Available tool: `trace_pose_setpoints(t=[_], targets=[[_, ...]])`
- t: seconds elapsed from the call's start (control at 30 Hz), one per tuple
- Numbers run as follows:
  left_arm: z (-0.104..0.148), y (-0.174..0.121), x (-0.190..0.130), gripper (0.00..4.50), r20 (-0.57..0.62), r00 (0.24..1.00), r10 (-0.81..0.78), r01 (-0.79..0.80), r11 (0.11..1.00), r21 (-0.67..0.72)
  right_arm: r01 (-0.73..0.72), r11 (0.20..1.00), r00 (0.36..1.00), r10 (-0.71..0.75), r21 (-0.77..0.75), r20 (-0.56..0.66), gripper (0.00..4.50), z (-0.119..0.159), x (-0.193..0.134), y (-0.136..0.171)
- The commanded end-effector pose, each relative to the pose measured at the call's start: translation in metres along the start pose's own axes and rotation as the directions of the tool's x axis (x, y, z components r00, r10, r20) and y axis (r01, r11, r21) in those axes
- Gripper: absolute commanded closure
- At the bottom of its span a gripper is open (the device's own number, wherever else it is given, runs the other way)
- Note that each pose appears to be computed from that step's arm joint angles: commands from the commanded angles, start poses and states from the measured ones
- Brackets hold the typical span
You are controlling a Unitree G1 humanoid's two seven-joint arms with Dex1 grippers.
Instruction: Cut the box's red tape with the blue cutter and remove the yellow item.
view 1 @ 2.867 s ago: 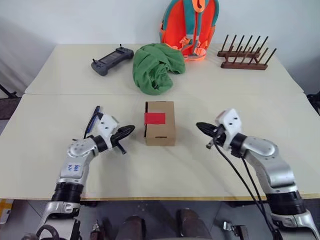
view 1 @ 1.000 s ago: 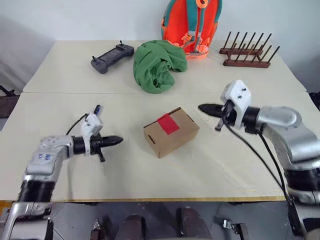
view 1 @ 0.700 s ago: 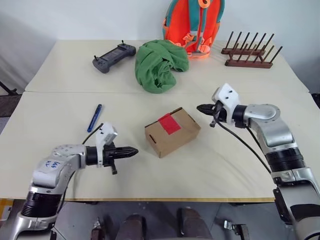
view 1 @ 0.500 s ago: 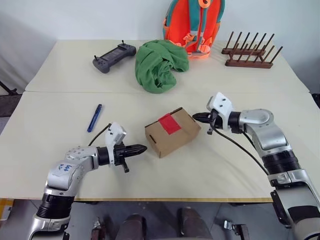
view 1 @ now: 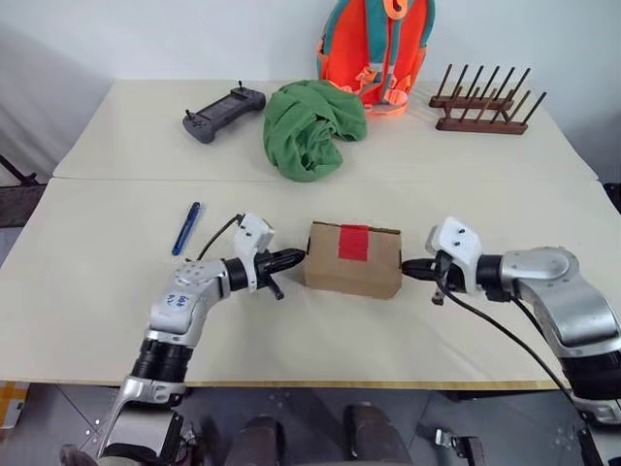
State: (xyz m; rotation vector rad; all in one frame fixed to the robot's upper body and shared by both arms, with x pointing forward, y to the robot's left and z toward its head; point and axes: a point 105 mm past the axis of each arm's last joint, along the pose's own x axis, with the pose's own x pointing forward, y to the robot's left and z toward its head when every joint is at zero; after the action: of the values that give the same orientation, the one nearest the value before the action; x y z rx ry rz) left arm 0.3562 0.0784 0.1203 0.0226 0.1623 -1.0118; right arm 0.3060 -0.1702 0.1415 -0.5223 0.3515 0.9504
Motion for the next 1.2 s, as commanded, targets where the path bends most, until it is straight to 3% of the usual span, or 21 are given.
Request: trace_pose_setpoints(t=[0.03, 0.2, 0.7, 0.97, 1.2], targets=[[0.008, -0.029, 0.037, 4.45, 0.004, 0.984, -0.177, 0.176, 0.982, 0.065, -0.077, 0.995, 0.994, 0.081, -0.059, 0.076, 4.50, 0.025, -0.001, 0.032], [0.012, -0.034, 0.055, 4.45, 0.013, 0.975, -0.224, 0.222, 0.971, 0.087, -0.087, 0.995, 0.995, 0.088, -0.039, 0.042, 4.50, 0.019, -0.008, 0.053], [0.013, -0.054, 0.088, 4.45, 0.020, 0.955, -0.296, 0.292, 0.949, 0.116, 0.094, 0.995, 0.995, -0.093, 0.042, -0.039, 4.50, -0.007, -0.032, 0.046], [0.017, -0.041, 0.093, 4.45, 0.008, 0.965, -0.264, 0.260, 0.956, 0.138, 0.106, 0.993, 0.993, -0.103, 0.060, -0.053, 4.50, -0.011, -0.033, 0.044], [0.025, -0.017, 0.070, 4.45, 0.069, 0.981, -0.180, 0.171, 0.978, 0.120, 0.171, 0.984, 0.982, -0.166, 0.050, -0.092, 4.50, -0.018, -0.044, 0.036]])
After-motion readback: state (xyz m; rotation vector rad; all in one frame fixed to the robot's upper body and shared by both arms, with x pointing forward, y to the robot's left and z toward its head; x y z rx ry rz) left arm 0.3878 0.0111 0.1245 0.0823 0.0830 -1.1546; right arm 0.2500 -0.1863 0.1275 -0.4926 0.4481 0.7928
